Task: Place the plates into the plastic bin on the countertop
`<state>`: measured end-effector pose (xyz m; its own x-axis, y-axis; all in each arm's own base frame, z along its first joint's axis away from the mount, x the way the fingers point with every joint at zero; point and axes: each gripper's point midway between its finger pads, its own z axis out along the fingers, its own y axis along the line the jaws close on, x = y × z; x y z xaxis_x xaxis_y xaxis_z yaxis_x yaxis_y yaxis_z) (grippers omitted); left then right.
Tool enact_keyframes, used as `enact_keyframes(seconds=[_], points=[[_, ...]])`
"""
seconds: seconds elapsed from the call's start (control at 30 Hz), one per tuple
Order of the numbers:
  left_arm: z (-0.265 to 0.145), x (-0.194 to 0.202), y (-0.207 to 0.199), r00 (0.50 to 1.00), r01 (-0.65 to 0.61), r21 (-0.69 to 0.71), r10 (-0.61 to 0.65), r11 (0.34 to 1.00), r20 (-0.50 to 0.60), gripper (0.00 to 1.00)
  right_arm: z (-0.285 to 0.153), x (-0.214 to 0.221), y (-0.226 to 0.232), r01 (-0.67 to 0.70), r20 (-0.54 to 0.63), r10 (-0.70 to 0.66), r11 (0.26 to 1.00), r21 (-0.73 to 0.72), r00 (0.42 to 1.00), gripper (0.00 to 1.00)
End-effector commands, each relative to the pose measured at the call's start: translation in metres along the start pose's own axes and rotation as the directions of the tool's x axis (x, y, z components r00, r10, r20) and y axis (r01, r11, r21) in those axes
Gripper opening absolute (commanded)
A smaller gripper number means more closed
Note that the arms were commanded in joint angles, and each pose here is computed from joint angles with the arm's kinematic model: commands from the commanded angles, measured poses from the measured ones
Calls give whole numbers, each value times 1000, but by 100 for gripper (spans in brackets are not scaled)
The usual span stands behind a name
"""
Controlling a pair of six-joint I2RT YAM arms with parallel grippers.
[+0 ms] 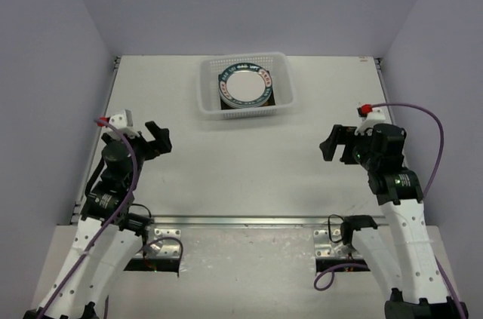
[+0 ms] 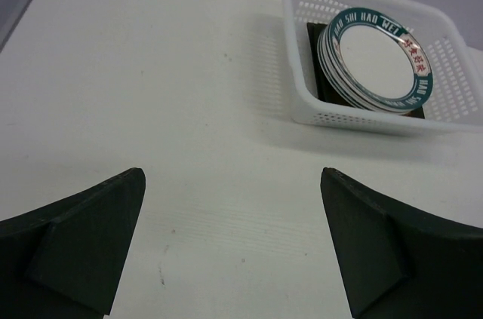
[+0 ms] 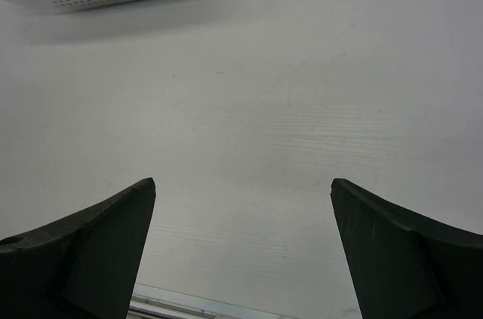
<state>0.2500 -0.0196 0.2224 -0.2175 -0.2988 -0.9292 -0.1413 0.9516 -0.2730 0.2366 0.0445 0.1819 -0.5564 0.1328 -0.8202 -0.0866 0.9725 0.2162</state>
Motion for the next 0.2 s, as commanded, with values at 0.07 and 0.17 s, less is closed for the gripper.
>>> enact_keyframes(seconds=[0.07,0.17], points=[[4,-15,11,997,6,-74,-1,997,71,100,14,-5,-11,-1,71,-2,998,55,997,99],[3,-14,12,998,9,-80,-3,997,70,100,16,-7,-7,7,73,-9,999,35,997,99]])
